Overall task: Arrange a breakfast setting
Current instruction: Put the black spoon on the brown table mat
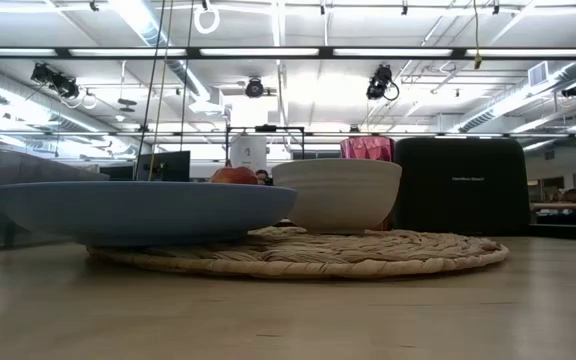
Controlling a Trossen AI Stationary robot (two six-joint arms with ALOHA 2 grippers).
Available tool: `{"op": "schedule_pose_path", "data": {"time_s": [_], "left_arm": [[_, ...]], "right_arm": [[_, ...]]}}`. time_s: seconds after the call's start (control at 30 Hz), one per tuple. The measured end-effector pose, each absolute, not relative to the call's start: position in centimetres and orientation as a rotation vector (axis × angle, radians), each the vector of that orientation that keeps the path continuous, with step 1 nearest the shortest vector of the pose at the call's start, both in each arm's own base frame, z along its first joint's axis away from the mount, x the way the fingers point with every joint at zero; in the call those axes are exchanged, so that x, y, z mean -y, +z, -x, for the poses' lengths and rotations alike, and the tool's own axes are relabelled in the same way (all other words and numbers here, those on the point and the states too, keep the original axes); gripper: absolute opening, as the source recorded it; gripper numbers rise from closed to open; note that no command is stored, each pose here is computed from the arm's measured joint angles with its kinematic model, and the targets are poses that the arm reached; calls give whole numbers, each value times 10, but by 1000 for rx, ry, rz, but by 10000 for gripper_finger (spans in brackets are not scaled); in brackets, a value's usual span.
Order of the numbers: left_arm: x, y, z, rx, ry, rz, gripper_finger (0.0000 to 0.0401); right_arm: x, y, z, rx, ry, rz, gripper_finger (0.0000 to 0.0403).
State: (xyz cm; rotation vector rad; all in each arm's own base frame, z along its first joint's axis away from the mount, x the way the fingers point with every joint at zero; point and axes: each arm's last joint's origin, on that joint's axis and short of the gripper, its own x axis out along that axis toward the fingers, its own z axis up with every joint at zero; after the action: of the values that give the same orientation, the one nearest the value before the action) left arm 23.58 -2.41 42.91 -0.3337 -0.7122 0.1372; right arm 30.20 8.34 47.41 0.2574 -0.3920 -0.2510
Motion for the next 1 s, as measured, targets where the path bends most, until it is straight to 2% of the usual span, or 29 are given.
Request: {"op": "schedule_pose_path", "data": {"time_s": [0.13, 0.27, 0.37, 0.63, 0.87, 1.0], "left_arm": [[19, 431, -238, 829, 148, 339, 251], [14, 441, -226, 920, 180, 304, 243], [10, 445, -219, 967, 185, 301, 238], [10, 447, -216, 971, 160, 282, 233], [12, 445, -220, 923, 148, 238, 233], [8, 446, -217, 943, 189, 244, 235]], "right_arm": [[-81, 458, -329, 414, -193, -292, 10], [-83, 458, -337, 521, -133, -305, 10], [-79, 454, -342, 497, -146, -307, 10], [-65, 452, -347, 495, -194, -282, 10], [-53, 459, -344, 576, -259, -271, 10], [-53, 453, -348, 521, -218, -277, 10]]}}
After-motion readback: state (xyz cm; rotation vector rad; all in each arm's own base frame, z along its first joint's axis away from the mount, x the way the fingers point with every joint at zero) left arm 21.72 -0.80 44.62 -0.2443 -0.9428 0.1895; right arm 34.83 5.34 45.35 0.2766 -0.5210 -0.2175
